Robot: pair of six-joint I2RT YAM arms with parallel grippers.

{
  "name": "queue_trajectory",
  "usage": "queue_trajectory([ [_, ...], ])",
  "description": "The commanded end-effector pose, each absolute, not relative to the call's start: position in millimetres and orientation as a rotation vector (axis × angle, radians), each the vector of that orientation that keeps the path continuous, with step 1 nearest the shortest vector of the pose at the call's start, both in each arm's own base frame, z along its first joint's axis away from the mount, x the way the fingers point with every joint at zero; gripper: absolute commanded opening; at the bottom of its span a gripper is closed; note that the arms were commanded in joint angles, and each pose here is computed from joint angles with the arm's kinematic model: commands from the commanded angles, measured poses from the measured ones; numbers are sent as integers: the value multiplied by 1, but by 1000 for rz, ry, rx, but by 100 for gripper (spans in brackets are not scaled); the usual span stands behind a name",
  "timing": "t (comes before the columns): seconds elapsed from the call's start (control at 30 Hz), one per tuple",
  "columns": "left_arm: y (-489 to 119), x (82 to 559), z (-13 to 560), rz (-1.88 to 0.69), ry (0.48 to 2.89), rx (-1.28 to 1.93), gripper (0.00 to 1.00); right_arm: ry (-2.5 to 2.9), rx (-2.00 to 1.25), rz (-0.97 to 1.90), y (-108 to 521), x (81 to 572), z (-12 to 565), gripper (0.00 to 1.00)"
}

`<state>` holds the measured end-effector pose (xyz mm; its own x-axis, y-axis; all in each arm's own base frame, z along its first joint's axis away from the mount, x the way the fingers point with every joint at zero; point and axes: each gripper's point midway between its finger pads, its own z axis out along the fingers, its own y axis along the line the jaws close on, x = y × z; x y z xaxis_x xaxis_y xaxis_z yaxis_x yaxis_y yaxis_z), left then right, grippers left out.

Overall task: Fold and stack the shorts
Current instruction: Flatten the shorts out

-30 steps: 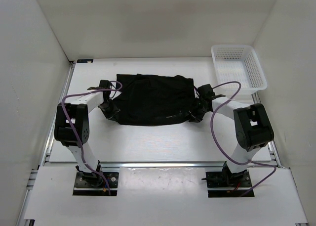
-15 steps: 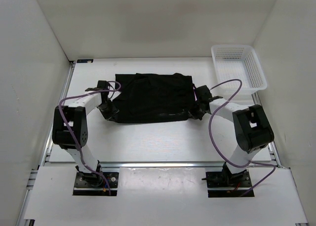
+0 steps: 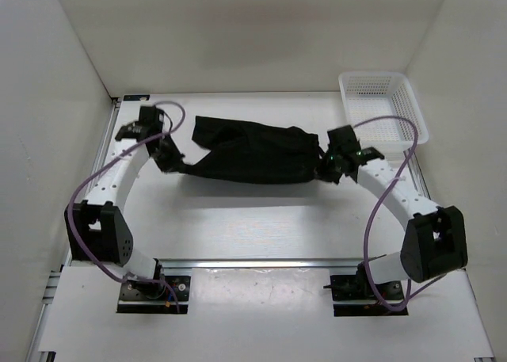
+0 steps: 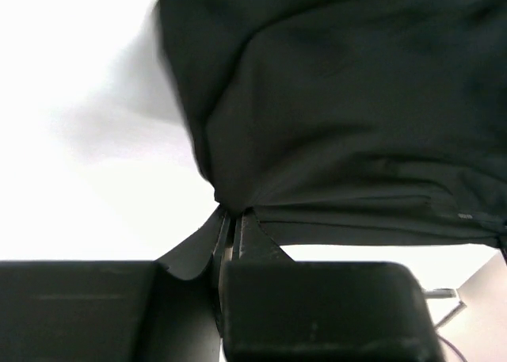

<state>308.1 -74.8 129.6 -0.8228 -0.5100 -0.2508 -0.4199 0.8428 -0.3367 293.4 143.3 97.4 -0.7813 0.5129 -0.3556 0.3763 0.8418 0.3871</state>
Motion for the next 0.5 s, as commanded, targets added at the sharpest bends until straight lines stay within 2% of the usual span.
queue_trajectory([
  [0.0, -47, 354, 204, -286, 2518, -630, 11, 2430, 578, 282, 115, 346, 156, 0],
  [0.03, -47, 363, 224, -291, 2491, -608, 11, 2320, 516, 321, 117, 377, 212, 0],
  [0.07, -41, 383, 280, -303, 2358, -577, 11, 2336, 488, 303, 118, 384, 223, 0],
  [0.1, -36, 386, 295, -287, 2346, -593, 11, 2222, 424, 343, 122, 402, 281, 0],
  [0.13, -36, 391, 318, -301, 2295, -579, 11, 2196, 399, 345, 122, 404, 301, 0],
  [0.17, -31, 394, 371, -329, 2158, -554, 11, 2162, 371, 363, 124, 407, 321, 0],
  [0.23, -26, 389, 400, -345, 2098, -541, 11, 2063, 297, 405, 126, 404, 375, 0],
  [0.3, -20, 376, 438, -380, 2000, -524, 11, 2049, 255, 419, 125, 392, 393, 0],
  [0.47, -9, 335, 476, -378, 1874, -521, 11, 1961, 186, 429, 110, 338, 435, 0],
])
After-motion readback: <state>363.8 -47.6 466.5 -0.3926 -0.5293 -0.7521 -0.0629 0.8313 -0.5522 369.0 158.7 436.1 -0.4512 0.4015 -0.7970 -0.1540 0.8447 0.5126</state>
